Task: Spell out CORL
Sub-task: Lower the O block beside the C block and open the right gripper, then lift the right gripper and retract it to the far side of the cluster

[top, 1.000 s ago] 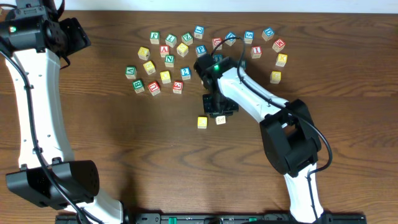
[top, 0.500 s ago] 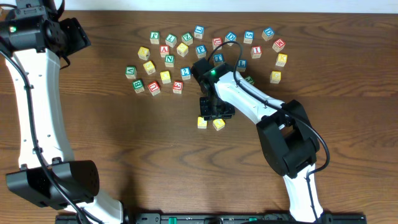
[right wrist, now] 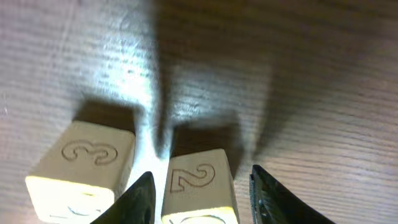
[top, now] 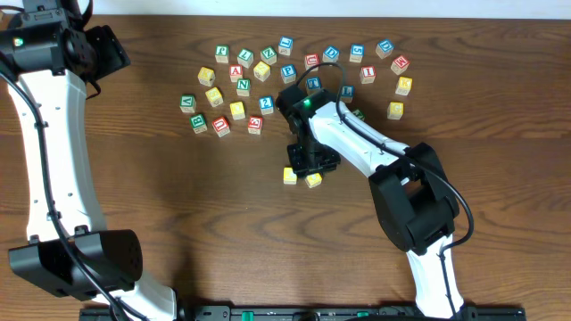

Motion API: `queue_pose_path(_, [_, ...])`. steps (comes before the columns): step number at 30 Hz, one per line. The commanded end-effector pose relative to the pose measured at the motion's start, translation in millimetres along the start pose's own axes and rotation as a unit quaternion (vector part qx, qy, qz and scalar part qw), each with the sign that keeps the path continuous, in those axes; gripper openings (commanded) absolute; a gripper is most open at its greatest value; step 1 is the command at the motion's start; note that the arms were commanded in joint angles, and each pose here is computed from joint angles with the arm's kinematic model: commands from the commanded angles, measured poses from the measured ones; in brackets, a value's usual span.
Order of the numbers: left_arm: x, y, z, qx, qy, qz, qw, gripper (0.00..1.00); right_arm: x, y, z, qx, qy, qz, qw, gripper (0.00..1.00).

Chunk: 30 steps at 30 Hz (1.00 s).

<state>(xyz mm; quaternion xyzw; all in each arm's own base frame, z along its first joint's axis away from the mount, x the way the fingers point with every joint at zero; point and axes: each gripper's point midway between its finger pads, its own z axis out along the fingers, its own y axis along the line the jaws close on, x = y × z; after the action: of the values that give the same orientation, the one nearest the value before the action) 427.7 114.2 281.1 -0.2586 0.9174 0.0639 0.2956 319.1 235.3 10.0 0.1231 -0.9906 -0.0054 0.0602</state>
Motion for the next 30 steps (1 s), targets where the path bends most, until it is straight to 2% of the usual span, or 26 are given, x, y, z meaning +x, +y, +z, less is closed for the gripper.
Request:
queue_pose_path(1, [1, 4, 3, -0.007, 0.004, 0.005, 1.000, 0.80, -3, 4, -11, -0.018, -0.007, -0.030, 0.999, 0.45])
queue_pose_path(4, [1, 4, 3, -0.007, 0.004, 0.005, 1.000, 0.80, -1, 6, -10, -0.020, -0.005, -0.019, 1.000, 0.43])
queue_pose_path(8, [1, 5, 3, -0.007, 0.004, 0.004, 1.000, 0.80, -6, 5, -9, -0.017, -0.013, 0.021, 1.000, 0.31])
queue_pose_path(10, [1, 4, 3, -0.007, 0.004, 0.005, 1.000, 0.80, -7, 4, -9, -0.014, -0.017, 0.069, 0.997, 0.27])
queue_pose_path(23, [1, 4, 3, -0.006, 0.004, 0.005, 1.000, 0.80, -20, 9, -10, -0.028, -0.041, 0.105, 0.993, 0.27])
queue_pose_path(30, [1, 4, 3, -0.006, 0.004, 0.005, 1.000, 0.80, -19, 10, -10, -0.029, -0.039, 0.105, 0.993, 0.36])
